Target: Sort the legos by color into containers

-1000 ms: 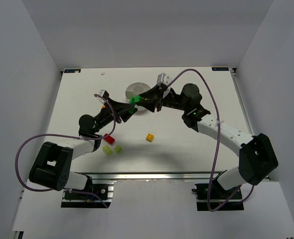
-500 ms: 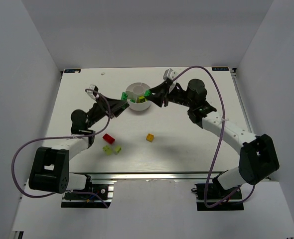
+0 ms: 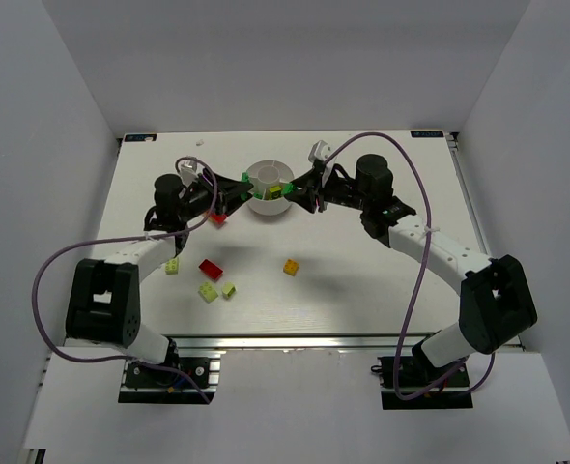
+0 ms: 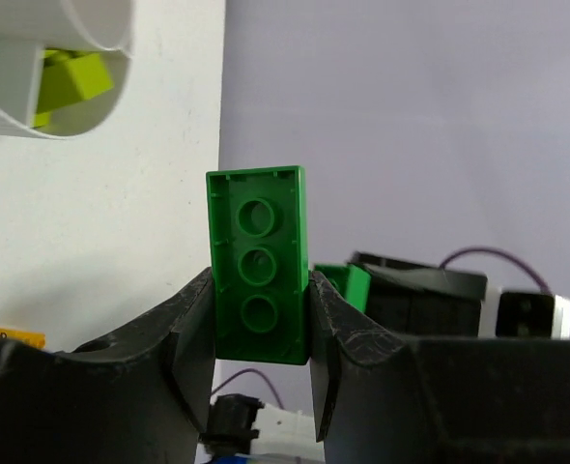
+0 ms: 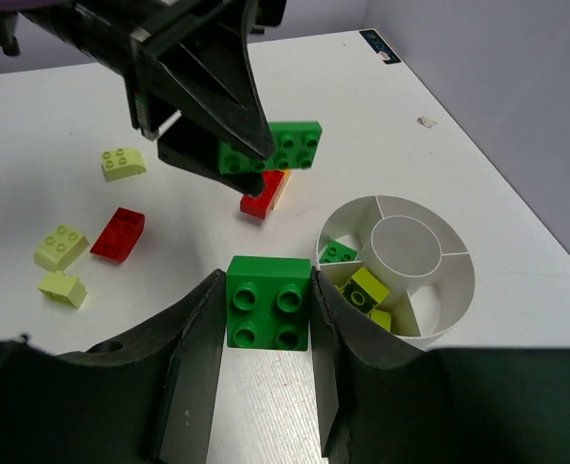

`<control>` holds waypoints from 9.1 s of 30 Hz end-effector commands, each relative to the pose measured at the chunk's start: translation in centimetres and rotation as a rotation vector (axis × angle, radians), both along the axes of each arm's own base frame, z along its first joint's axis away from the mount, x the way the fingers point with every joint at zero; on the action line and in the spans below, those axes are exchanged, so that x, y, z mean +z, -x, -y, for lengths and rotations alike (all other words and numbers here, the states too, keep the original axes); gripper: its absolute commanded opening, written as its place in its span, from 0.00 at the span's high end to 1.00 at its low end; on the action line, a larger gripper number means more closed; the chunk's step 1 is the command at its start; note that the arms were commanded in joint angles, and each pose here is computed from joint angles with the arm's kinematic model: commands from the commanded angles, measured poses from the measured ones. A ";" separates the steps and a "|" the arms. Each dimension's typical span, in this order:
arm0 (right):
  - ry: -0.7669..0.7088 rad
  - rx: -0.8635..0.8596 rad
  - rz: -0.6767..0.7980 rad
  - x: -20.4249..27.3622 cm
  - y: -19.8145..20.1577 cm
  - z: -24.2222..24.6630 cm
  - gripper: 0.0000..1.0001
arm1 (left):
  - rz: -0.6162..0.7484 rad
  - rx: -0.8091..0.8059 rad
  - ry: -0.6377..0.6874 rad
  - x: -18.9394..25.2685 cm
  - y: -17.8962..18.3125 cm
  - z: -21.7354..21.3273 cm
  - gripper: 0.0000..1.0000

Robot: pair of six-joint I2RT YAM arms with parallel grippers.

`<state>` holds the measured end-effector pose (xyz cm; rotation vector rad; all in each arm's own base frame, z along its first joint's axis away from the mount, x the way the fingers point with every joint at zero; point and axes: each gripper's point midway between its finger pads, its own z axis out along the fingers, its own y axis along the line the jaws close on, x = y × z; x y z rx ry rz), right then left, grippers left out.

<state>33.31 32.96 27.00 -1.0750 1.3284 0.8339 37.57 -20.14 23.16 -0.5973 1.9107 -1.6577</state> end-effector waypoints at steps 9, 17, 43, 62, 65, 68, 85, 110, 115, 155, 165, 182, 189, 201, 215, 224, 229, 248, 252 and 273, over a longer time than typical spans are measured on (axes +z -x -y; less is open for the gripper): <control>-0.019 -0.017 0.062 1.5 -0.4 0.6 1.00 | -0.103 0.034 0.095 0.1 -4.5 0.4 0.75; -0.019 -0.034 0.066 1.4 -0.7 1.3 1.00 | -0.203 0.064 0.110 -3.2 -5.4 0.3 0.68; -0.025 -0.045 0.066 1.4 -0.9 1.9 1.00 | -0.291 0.073 0.144 -6.2 -7.1 1.1 0.39; 0.053 -0.125 -0.110 -1.4 -5.9 -1.5 1.00 | -0.095 0.210 -0.333 -1.0 -2.4 -5.6 0.78; 0.093 -0.190 -0.197 -2.5 -7.6 -3.6 1.00 | -0.134 0.282 -0.514 -2.5 0.2 -8.6 0.59; 0.134 -0.214 -0.282 -3.6 -8.4 -5.8 1.00 | -0.146 0.336 -0.579 -2.6 2.6 -10.3 0.49; 0.362 -0.333 -0.223 -9.0 -8.6 -10.8 1.00 | -0.168 0.554 -0.576 -4.1 11.0 -13.8 0.39; 0.371 -0.439 -0.041 -9.0 -11.5 -11.5 0.94 | -0.176 0.581 -0.558 -4.8 12.6 -14.1 0.38; 0.396 -0.443 -0.022 -10.0 -11.8 -11.4 0.83 | -0.176 0.581 -0.558 -4.8 12.7 -14.1 0.38; 0.595 0.403 -0.251 -14.4 11.3 -0.8 0.23 | -0.332 0.609 -0.740 -8.0 15.5 -16.7 0.22; 0.648 0.209 -0.376 -16.7 9.0 1.4 0.11 | -0.343 0.624 -0.761 -8.2 15.8 -17.1 0.22; 0.599 0.157 -0.363 -19.5 5.3 0.1 0.16 | -0.323 0.624 -0.747 -8.2 15.7 -16.9 0.22; 0.625 0.155 -0.395 -20.5 5.8 -0.8 0.17 | -0.326 0.630 -0.737 -8.4 15.8 -16.9 0.22; 0.694 0.118 -0.400 -22.8 6.7 -1.5 0.19 | -0.329 0.622 -0.739 -8.5 15.3 -16.8 0.22; 0.724 0.081 -0.358 -23.4 6.3 -0.7 0.54 | -0.332 0.627 -0.725 -8.8 15.7 -16.8 0.22; 0.717 0.094 -0.356 -23.1 6.6 -0.8 0.64 | -0.330 0.628 -0.726 -8.7 15.9 -16.8 0.22; 0.702 0.110 -0.356 -22.5 6.5 -1.2 0.96 | -0.330 0.633 -0.725 -8.7 16.0 -16.9 0.22; 0.079 -0.221 -0.234 -1.1 -8.7 -4.6 1.00 | -0.330 0.631 -0.718 -8.9 16.1 -16.8 0.22; 0.031 -0.272 -0.228 0.2 -11.8 -6.0 1.00 | -0.330 0.633 -0.707 -8.9 16.0 -16.7 0.22; 0.144 -0.288 -0.268 -6.9 -14.4 -7.1 0.70 | -0.342 0.618 -0.714 -9.6 15.6 -16.5 0.22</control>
